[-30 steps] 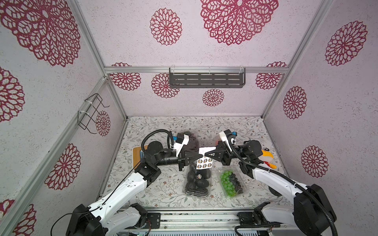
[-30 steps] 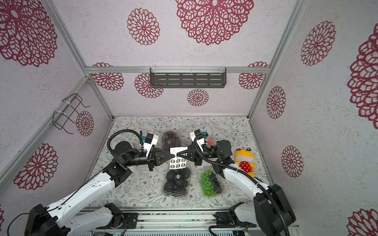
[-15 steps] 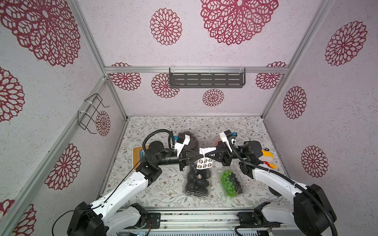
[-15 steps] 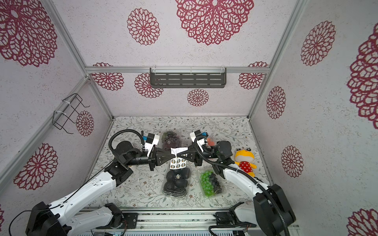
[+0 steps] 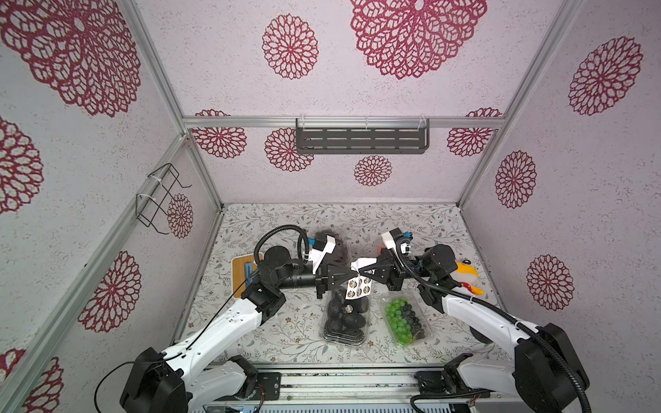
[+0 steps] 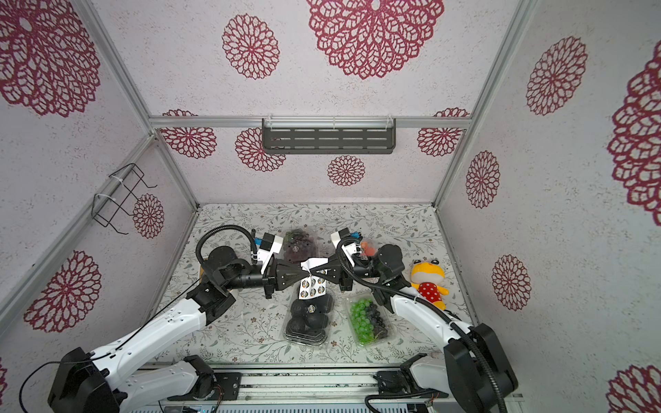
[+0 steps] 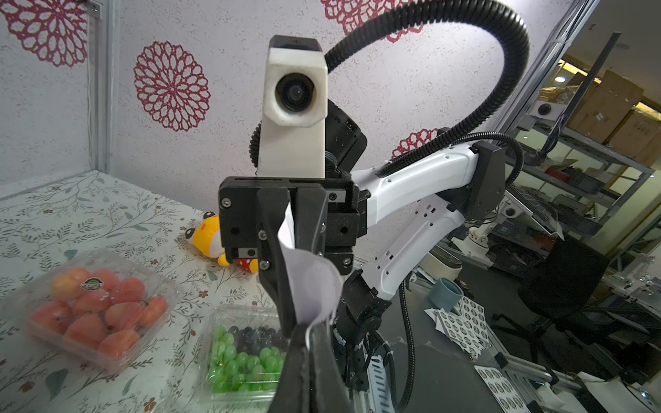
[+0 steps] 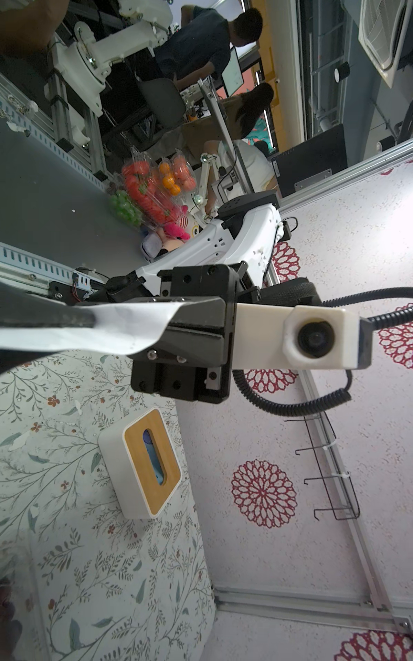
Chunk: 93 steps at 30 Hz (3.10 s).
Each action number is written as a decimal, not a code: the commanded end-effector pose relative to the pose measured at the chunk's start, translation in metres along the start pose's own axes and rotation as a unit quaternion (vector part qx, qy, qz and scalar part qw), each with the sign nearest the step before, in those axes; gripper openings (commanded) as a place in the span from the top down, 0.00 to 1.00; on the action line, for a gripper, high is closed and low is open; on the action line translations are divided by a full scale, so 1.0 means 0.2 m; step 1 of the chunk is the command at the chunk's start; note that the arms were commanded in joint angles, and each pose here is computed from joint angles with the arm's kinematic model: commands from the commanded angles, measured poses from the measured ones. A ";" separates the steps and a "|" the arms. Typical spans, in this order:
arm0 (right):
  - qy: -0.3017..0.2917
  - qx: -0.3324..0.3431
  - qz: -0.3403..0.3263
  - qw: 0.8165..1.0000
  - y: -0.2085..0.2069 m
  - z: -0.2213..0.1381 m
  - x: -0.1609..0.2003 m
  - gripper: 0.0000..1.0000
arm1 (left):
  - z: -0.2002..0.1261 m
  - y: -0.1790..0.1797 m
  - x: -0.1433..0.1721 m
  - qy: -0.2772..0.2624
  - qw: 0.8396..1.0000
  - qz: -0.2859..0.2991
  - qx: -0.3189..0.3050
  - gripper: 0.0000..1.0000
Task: Label fruit boxes
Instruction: Adjust the label sticker.
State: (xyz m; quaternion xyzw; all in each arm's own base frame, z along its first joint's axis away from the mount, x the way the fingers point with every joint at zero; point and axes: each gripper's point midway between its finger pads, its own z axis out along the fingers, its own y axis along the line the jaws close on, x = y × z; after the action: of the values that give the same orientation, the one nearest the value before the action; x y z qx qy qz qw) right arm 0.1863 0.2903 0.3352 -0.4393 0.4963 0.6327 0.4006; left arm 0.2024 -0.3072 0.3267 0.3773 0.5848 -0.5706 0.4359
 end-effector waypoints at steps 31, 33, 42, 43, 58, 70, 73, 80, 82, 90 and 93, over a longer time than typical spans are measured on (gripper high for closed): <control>0.003 0.027 -0.034 0.999 -0.04 0.01 -0.03 1.00 | 0.01 -0.05 -0.02 -0.010 1.000 0.010 0.011 1.00; 0.003 0.026 -0.034 0.999 -0.04 0.01 -0.03 1.00 | 0.01 -0.06 -0.03 -0.012 1.000 0.009 0.017 1.00; 0.007 0.008 -0.034 0.999 0.02 0.00 -0.03 0.95 | 0.00 0.00 -0.02 -0.010 1.000 0.012 -0.026 1.00; 0.007 0.008 -0.035 0.999 0.02 0.00 -0.03 0.93 | 0.00 0.00 -0.02 -0.011 1.000 0.012 -0.026 1.00; 0.006 0.008 -0.034 0.999 0.03 0.00 -0.03 0.81 | 0.01 0.04 -0.01 0.000 0.999 -0.001 -0.037 1.00; 0.003 0.012 -0.029 0.999 0.03 0.00 -0.05 0.74 | -0.02 0.04 0.01 0.004 0.998 0.005 -0.056 1.00; 0.003 0.011 -0.023 1.000 0.01 0.00 -0.04 0.72 | -0.01 0.02 0.00 0.002 0.999 0.004 -0.046 1.00; 0.002 0.015 -0.019 1.000 -0.02 0.02 -0.05 0.72 | 0.01 -0.02 0.01 0.004 1.000 0.001 -0.022 1.00; 0.001 0.014 -0.024 1.000 0.00 0.01 -0.05 0.72 | 0.00 -0.01 0.01 0.005 0.999 0.008 -0.034 1.00; -0.015 0.038 -0.032 0.999 0.00 -0.04 -0.08 0.67 | -0.03 -0.03 0.02 0.010 1.000 0.011 -0.025 1.00; -0.015 0.036 -0.025 0.999 -0.02 -0.04 -0.09 0.67 | -0.02 -0.05 0.03 0.011 1.000 0.014 -0.017 1.00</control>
State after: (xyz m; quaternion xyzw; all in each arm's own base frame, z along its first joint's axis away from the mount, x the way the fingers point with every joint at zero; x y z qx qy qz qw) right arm 0.1964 0.2852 0.3336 -0.4223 0.5225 0.6137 0.4149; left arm 0.2004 -0.3028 0.3229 0.3660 0.6077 -0.5454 0.4463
